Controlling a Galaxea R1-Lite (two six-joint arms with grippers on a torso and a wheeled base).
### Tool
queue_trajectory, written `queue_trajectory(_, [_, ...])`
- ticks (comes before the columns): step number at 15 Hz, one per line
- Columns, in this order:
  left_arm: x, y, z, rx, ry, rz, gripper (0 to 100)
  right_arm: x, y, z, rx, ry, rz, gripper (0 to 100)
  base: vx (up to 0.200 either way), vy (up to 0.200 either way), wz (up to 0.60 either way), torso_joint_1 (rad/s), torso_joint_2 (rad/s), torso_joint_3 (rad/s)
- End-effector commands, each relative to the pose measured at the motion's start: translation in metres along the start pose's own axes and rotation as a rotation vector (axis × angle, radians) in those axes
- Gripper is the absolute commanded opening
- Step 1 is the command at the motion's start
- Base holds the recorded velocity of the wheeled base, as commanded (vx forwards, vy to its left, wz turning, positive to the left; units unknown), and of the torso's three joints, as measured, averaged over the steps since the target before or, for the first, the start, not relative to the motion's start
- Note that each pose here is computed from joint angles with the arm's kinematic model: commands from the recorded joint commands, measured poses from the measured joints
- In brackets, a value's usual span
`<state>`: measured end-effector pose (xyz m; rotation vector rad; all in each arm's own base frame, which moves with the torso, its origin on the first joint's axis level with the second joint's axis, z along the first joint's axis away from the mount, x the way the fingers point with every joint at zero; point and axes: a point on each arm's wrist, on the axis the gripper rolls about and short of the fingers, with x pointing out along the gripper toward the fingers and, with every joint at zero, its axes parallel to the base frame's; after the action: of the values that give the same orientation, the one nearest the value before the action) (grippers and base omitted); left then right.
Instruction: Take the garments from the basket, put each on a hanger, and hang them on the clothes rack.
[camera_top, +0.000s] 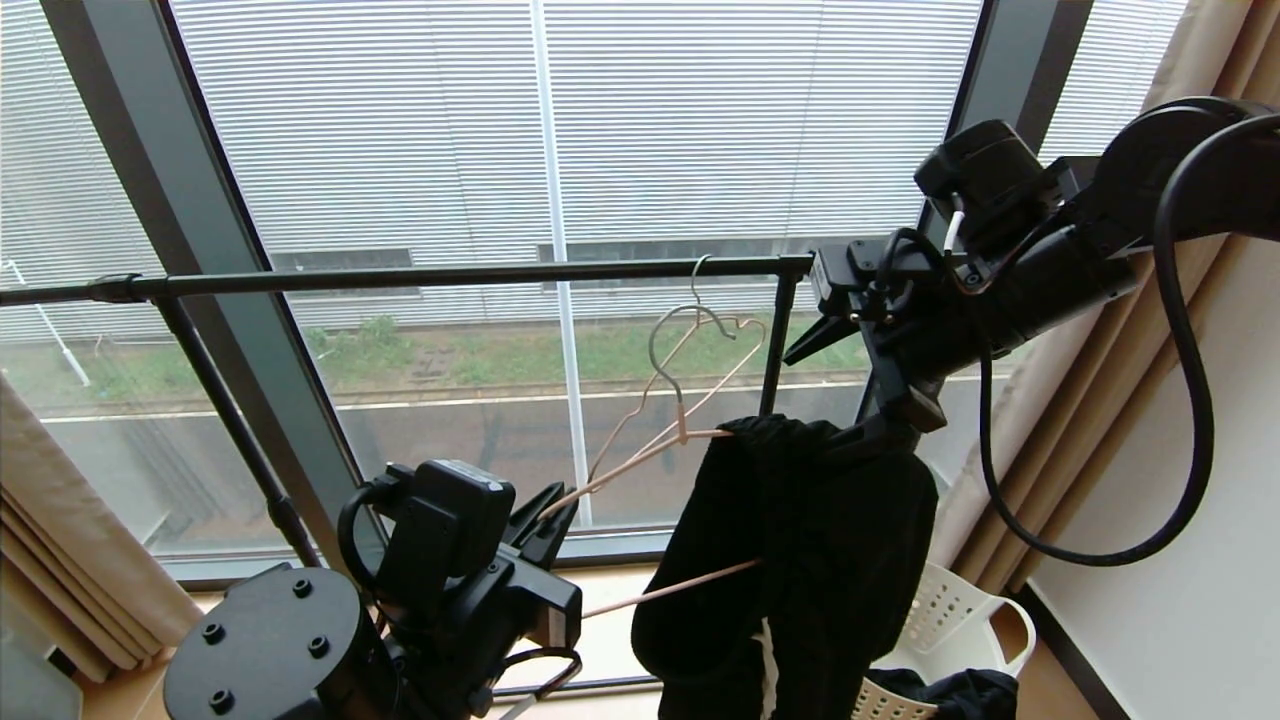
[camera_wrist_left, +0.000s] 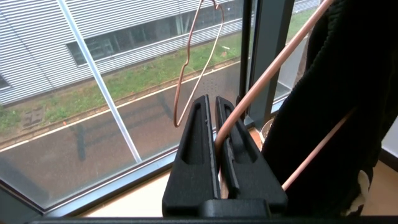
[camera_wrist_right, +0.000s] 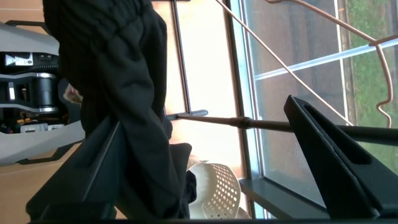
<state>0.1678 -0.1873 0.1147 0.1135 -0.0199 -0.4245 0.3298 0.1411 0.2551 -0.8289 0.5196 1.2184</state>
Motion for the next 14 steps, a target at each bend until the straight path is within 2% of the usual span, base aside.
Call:
queue_trajectory(1, [0.000,0.000,0.000,0.000,0.001,-0.002,0,0.011,0.000,0.002,-0.005,0.000,0.023,100,0.000,0.000,0.00,0.000,0.00,0.000])
queue_trajectory(5, [0.000,0.000,0.000,0.000,0.001,0.000,0,0.022,0.014,0.014,-0.027,0.005,0.093,100,0.000,0.000,0.00,0.000,0.00,0.000])
queue_trajectory(14, [-0.001,0.000,0.000,0.000,0.000,0.000,0,0.037,0.029,0.016,-0.023,0.025,0.173,100,0.000,0.000,0.00,0.000,0.00,0.000])
